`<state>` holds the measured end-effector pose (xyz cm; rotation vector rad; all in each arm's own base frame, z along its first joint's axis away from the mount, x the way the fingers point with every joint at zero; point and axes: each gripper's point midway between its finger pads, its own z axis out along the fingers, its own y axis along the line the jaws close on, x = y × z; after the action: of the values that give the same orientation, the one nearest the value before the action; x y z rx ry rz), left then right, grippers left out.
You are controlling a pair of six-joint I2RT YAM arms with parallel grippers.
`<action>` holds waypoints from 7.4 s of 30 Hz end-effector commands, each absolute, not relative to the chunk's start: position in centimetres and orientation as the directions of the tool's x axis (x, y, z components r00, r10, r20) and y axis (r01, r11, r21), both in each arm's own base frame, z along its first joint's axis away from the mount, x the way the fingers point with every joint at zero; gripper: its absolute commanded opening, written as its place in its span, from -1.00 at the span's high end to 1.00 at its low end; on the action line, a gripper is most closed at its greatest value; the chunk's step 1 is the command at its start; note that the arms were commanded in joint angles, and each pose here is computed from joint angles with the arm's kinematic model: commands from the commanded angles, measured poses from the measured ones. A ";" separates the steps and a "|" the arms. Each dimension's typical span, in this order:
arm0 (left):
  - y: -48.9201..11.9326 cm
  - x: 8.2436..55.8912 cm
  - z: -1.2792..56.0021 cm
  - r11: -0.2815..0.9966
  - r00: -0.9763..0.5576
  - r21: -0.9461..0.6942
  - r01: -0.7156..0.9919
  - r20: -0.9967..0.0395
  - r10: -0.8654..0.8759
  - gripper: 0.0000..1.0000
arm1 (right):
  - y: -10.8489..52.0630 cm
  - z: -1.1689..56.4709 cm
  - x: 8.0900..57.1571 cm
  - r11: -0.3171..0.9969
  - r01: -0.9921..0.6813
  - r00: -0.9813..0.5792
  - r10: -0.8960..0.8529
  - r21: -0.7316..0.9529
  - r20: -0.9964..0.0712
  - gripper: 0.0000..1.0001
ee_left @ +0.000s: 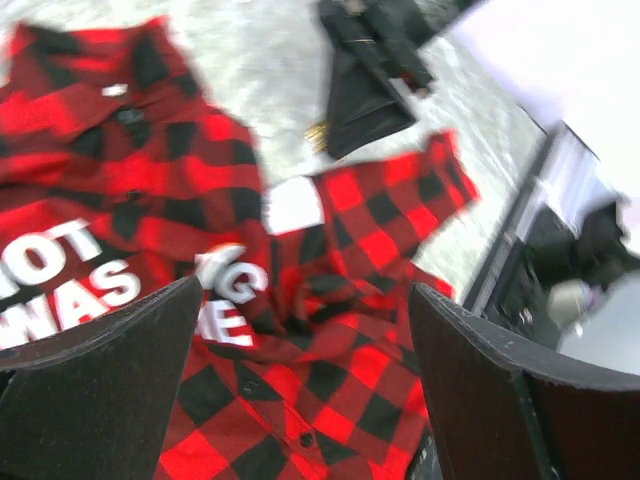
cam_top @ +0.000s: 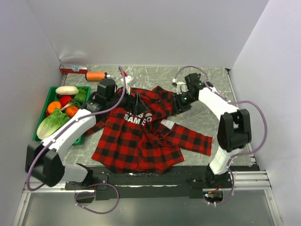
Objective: Pin the brooch onto the clothing
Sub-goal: Pick up the brooch from the center of the board, then pass from the right arm to the left, then pass from the left arm to the right
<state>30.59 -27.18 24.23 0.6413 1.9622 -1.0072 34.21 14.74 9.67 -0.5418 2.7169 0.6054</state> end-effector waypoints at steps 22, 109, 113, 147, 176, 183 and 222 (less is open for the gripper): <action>-28.6 17.9 28.0 -0.020 -0.169 -0.177 0.984 -0.962 0.215 -0.38 | 29.1 25.1 18.3 0.014 -0.425 -0.842 -0.374 0.905 -0.389 0.55; -29.7 24.0 26.7 0.353 -0.381 -0.340 0.872 -0.923 0.050 0.98 | 25.9 30.3 20.7 -0.128 -0.446 -0.868 -0.179 0.886 -0.463 -0.99; -28.8 25.1 27.1 0.386 -0.389 -0.347 0.855 -0.921 0.034 0.98 | 25.3 26.9 23.1 0.255 -0.599 -0.800 -0.153 0.759 -0.580 -0.99; -29.7 20.3 30.7 0.025 -0.515 -0.516 0.856 -0.856 -0.040 0.98 | 26.1 32.8 19.5 0.363 -0.853 -0.260 0.326 0.374 -0.909 -0.43; -30.4 17.9 31.3 -0.082 -0.518 -0.516 0.853 -0.855 -0.012 0.98 | 28.0 33.7 19.6 0.354 -0.878 -0.230 0.281 0.323 -0.932 0.16; -30.5 17.8 31.3 -0.077 -0.514 -0.512 0.856 -0.858 -0.013 0.98 | 28.5 33.4 19.1 0.325 -0.890 -0.248 0.244 0.320 -0.937 0.66; -30.6 17.7 31.5 -0.061 -0.499 -0.498 0.865 -0.866 -0.016 0.95 | 27.8 33.6 16.3 0.239 -0.915 -0.286 0.186 0.326 -0.940 1.00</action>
<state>17.92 -30.56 30.34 0.8923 1.6018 -1.6763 17.72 27.96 30.01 -0.6714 1.5697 1.2447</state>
